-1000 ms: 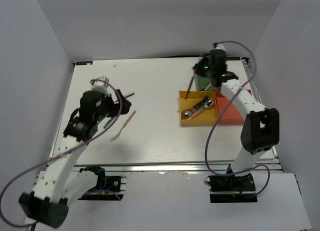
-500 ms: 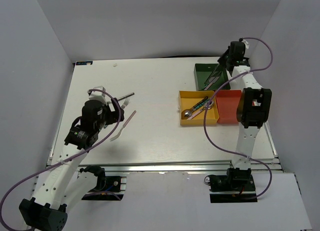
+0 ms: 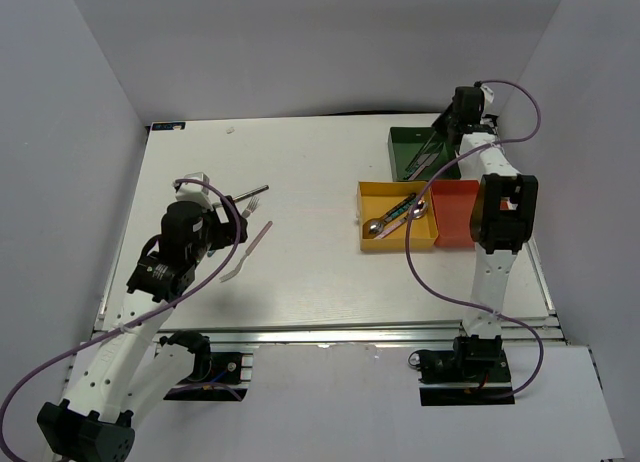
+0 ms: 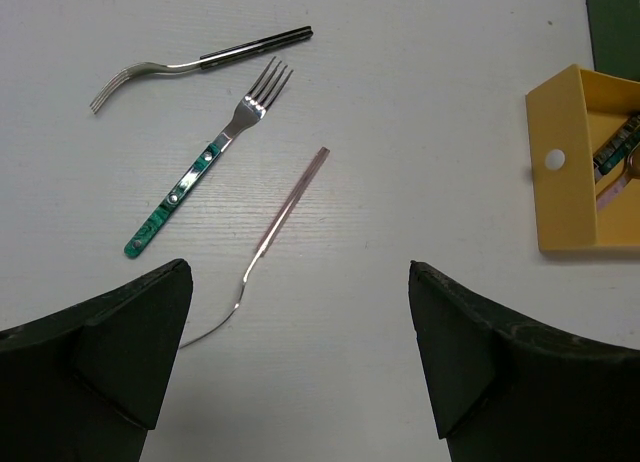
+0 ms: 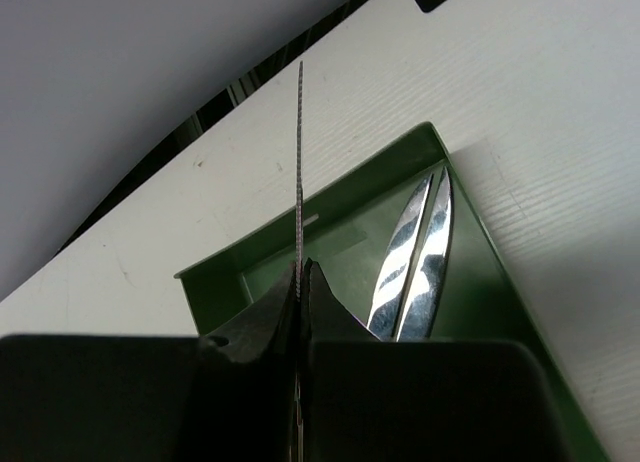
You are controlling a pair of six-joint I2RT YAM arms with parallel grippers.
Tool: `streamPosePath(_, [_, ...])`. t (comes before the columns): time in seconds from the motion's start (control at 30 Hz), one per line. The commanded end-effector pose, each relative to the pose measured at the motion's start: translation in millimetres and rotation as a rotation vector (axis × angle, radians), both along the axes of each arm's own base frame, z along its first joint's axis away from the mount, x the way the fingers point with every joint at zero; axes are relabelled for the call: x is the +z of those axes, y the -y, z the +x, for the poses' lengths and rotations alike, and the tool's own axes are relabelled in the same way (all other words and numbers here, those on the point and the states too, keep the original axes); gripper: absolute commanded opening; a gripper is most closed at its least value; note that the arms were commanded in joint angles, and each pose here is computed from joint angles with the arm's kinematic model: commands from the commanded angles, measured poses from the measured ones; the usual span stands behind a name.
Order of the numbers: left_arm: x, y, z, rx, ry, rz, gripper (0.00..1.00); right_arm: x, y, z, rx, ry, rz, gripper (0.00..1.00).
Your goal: Sort the eating utensils into containers
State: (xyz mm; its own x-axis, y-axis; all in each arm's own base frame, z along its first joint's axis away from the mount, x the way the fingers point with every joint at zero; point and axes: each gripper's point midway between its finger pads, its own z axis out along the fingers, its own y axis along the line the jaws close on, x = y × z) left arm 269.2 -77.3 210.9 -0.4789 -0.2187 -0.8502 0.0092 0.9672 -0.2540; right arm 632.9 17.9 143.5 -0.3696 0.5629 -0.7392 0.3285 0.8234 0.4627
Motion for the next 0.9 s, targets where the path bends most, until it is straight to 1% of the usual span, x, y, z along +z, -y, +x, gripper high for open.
streamPosePath(0.0, [2,0,0,-0.006,0.016,0.006,0.98,36,4,19,-0.022,0.094,0.002,0.03])
streamPosePath(0.07, [3,0,-1,-0.009,0.021,0.004,0.98,31,3,20,-0.020,0.076,0.002,0.11])
streamPosePath(0.17, [4,0,-1,-0.009,0.024,0.003,0.98,37,0,19,-0.006,0.077,0.005,0.45])
streamPosePath(0.2, [4,0,-1,-0.009,0.025,0.003,0.98,37,-2,18,-0.003,0.072,0.006,0.62])
streamPosePath(0.23, [4,0,-1,-0.009,0.024,0.003,0.98,38,-1,15,-0.008,0.071,0.003,0.70])
streamPosePath(0.27, [5,0,-1,-0.009,0.028,0.002,0.98,52,-1,11,-0.008,0.091,0.003,0.72])
streamPosePath(0.3, [4,0,-2,-0.007,0.025,0.003,0.98,57,-1,8,-0.011,0.097,0.007,0.78])
streamPosePath(0.4, [7,-1,-2,-0.003,0.035,0.002,0.98,91,5,-12,-0.054,0.143,0.000,0.83])
streamPosePath(0.43, [8,-2,-3,0.001,0.038,0.002,0.98,92,5,-22,-0.065,0.138,-0.007,0.89])
streamPosePath(0.47, [9,-4,-3,0.012,0.042,0.004,0.98,122,-1,-32,-0.059,0.188,-0.011,0.89])
streamPosePath(0.5, [11,-6,-4,0.020,0.052,0.005,0.98,130,-7,-39,-0.038,0.198,-0.034,0.89])
streamPosePath(0.53, [14,-11,-3,0.047,0.063,0.009,0.98,150,-26,-50,0.006,0.225,-0.051,0.89])
streamPosePath(0.6, [18,-18,-6,0.085,0.077,0.014,0.98,161,-51,-64,0.066,0.228,-0.096,0.89])
streamPosePath(0.63, [20,-22,-7,0.111,0.084,0.012,0.98,170,-67,-74,0.126,0.241,-0.136,0.89])
streamPosePath(0.67, [22,-30,-8,0.151,0.094,0.021,0.98,168,-101,-84,0.211,0.238,-0.152,0.89])
streamPosePath(0.7, [26,-35,-10,0.177,0.109,0.022,0.98,165,-123,-93,0.283,0.225,-0.154,0.89])
streamPosePath(0.73, [28,-42,-11,0.217,0.116,0.018,0.98,164,-147,-102,0.389,0.231,-0.189,0.89])
streamPosePath(0.77, [29,-48,-14,0.249,0.120,0.024,0.98,161,-194,-119,0.529,0.240,-0.198,0.89])
streamPosePath(0.83, [36,-62,-18,0.330,0.148,0.029,0.98,138,-233,-138,0.625,0.171,-0.266,0.89])
streamPosePath(0.87, [37,-67,-21,0.351,0.150,0.030,0.98,139,-272,-158,0.702,0.174,-0.276,0.89])
